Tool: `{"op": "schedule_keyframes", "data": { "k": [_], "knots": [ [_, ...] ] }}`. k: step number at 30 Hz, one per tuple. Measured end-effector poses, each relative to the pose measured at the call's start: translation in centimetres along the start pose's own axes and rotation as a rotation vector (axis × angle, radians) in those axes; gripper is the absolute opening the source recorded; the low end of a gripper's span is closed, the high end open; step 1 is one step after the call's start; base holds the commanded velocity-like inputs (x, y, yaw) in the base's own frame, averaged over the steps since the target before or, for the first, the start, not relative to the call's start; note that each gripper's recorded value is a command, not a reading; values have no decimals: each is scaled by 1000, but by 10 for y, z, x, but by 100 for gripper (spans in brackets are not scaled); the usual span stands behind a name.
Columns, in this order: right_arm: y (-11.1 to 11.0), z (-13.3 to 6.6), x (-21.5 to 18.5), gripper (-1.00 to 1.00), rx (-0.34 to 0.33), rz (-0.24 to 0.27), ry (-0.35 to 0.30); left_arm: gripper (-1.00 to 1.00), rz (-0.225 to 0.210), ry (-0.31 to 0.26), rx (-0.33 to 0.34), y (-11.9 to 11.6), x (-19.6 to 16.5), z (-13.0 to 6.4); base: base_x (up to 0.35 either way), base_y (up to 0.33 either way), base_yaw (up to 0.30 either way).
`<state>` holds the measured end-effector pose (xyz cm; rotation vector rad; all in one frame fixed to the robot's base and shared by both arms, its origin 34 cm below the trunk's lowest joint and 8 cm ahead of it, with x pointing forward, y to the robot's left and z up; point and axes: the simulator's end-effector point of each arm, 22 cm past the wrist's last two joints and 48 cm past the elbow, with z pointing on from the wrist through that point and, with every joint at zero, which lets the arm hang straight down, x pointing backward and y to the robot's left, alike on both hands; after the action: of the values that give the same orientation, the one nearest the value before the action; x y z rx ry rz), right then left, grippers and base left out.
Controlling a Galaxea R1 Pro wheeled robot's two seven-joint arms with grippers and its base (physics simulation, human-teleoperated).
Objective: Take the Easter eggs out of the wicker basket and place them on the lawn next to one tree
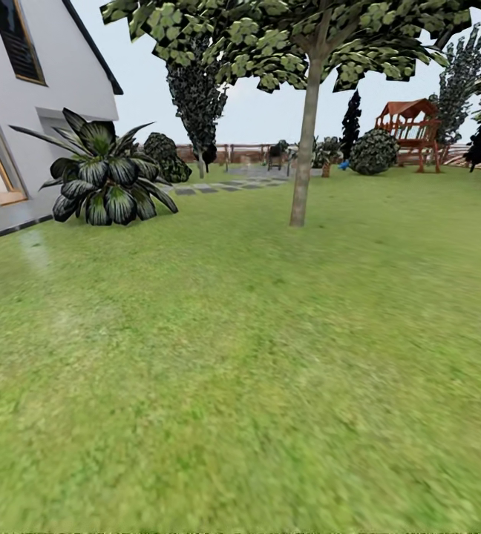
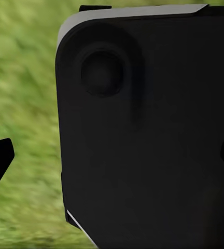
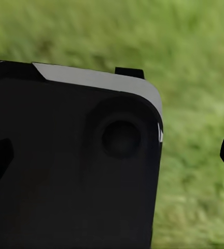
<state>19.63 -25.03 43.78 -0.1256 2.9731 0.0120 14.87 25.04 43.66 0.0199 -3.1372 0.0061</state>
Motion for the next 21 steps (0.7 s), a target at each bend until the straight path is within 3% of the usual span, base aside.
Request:
{"op": "schedule_keyframes", "data": {
  "k": [12,21],
  "knots": [
    [-1,0,7,100,3,7,18,100,0,19,0,0,7,0,0,0,0],
    [2,2,-5,100,-13,-35,-3,100,0,24,0,0,9,0,0,0,0]
  ]
}}
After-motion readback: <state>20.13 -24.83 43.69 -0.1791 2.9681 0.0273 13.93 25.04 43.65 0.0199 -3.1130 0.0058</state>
